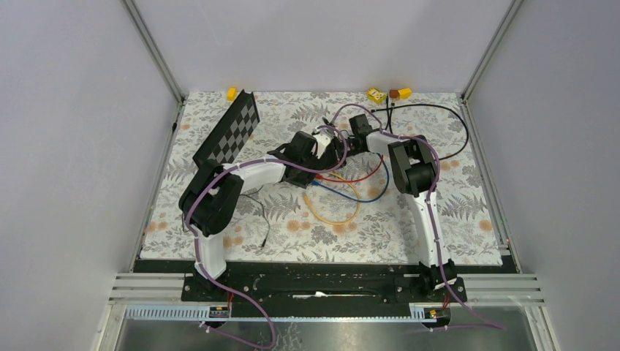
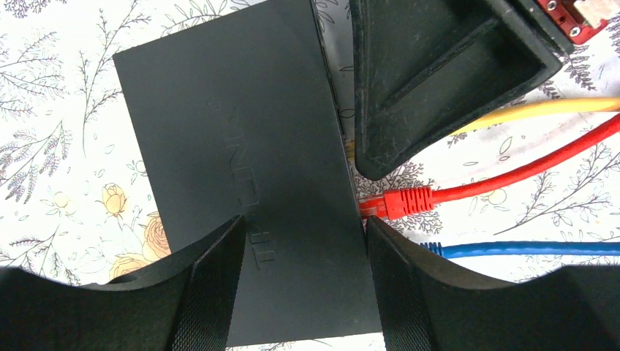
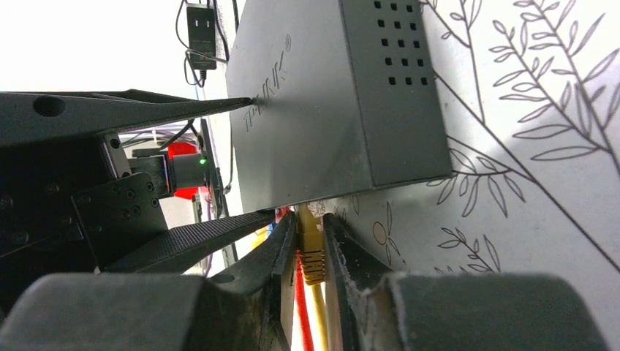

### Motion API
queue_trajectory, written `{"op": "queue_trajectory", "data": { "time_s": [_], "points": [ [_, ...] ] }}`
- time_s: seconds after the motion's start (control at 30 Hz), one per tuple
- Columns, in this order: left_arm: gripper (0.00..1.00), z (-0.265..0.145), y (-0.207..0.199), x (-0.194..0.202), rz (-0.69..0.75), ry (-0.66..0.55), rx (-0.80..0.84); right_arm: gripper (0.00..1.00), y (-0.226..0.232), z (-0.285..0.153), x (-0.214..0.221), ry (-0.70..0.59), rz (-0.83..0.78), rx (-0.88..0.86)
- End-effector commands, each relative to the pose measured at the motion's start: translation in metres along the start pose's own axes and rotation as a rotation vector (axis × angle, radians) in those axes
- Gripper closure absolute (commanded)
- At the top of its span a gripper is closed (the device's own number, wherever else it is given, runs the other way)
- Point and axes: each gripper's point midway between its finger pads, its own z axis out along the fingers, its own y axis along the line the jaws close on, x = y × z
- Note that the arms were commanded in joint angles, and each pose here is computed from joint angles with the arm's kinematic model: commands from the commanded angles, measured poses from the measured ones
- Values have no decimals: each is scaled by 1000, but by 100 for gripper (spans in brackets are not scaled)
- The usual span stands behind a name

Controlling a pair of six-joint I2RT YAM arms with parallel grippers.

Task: Pull the plug from the switch port
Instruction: Pull the connector from the switch port.

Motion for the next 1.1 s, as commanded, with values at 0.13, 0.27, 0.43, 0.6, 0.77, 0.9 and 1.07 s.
{"op": "queue_trajectory", "data": {
  "time_s": [0.13, 0.27, 0.43, 0.6, 0.77, 0.9, 1.07],
  "points": [
    [37, 8, 15, 30, -35, 84, -33, 100, -42, -26, -3, 47, -11, 142],
    [37, 9, 16, 31, -32, 86, -34, 100, -40, -24, 1, 57, 10, 123],
    [37, 10, 18, 32, -42, 89, -43, 100, -35, -20, -1, -8, 60, 98],
    [37, 10, 19, 33, -47, 91, -43, 100, -30, -18, 3, -53, 90, 90],
    [37, 9, 19, 32, -53, 92, -36, 100, -36, -28, -6, -51, 48, 125],
    [29, 4, 16, 25, -57, 70, 0, 100, -26, -48, -31, -101, 5, 138],
    [20, -7, 13, 9, -47, 21, 52, 100, 1, -79, -60, -122, -136, 221]
  ]
}}
